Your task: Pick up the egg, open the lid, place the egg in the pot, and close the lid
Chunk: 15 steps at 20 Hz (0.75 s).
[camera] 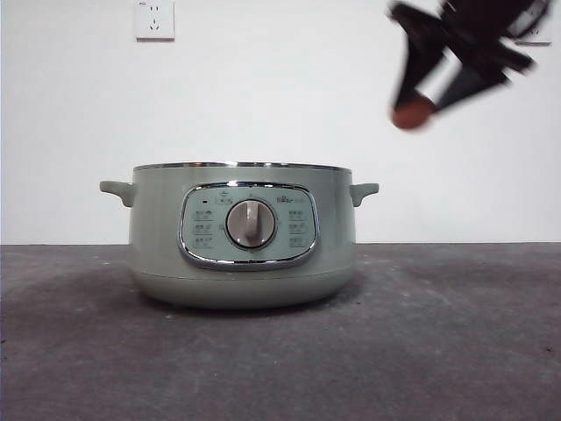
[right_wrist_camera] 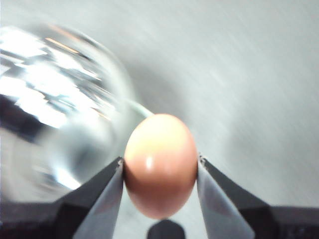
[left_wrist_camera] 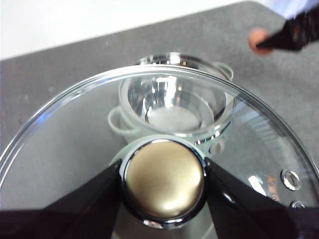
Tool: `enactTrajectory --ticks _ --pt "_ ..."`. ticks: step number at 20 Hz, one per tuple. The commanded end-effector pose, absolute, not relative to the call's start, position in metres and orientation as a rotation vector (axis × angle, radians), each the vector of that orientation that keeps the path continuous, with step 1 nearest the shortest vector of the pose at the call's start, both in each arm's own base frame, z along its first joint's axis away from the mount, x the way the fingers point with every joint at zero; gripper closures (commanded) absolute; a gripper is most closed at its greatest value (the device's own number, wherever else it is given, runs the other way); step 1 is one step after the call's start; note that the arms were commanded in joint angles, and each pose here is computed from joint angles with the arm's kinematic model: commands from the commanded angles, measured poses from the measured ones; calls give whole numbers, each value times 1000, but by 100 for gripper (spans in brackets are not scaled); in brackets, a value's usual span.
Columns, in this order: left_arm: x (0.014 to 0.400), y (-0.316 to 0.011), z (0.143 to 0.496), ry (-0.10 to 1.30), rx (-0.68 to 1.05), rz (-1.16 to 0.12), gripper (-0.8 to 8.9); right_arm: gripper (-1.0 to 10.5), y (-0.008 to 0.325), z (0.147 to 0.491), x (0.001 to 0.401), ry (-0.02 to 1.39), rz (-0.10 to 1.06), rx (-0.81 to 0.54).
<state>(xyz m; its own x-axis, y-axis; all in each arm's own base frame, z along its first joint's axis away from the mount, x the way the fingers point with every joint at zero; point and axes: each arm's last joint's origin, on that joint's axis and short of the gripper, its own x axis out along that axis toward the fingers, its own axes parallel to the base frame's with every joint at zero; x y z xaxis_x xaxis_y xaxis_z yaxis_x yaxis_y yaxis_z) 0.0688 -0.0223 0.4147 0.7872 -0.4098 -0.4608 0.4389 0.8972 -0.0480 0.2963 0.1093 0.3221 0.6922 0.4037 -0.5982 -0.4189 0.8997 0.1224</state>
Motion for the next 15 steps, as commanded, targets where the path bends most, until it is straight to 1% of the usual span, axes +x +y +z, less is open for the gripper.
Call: enactTrajectory --ticks 1,4,7,10,13,15 --pt "62 -21 421 429 59 -464 822 959 141 341 299 610 551 -35" --pt "59 -20 421 418 58 -470 822 959 186 355 312 576 650 -60" --pt "57 -20 420 430 57 -471 822 959 229 347 335 621 709 -97" --pt "57 -20 420 435 57 -472 822 959 261 324 357 705 727 -156" --pt "57 -20 419 436 56 -475 822 959 280 293 373 805 725 -212" --pt "57 -21 420 434 51 -497 822 959 285 272 380 861 715 -234"
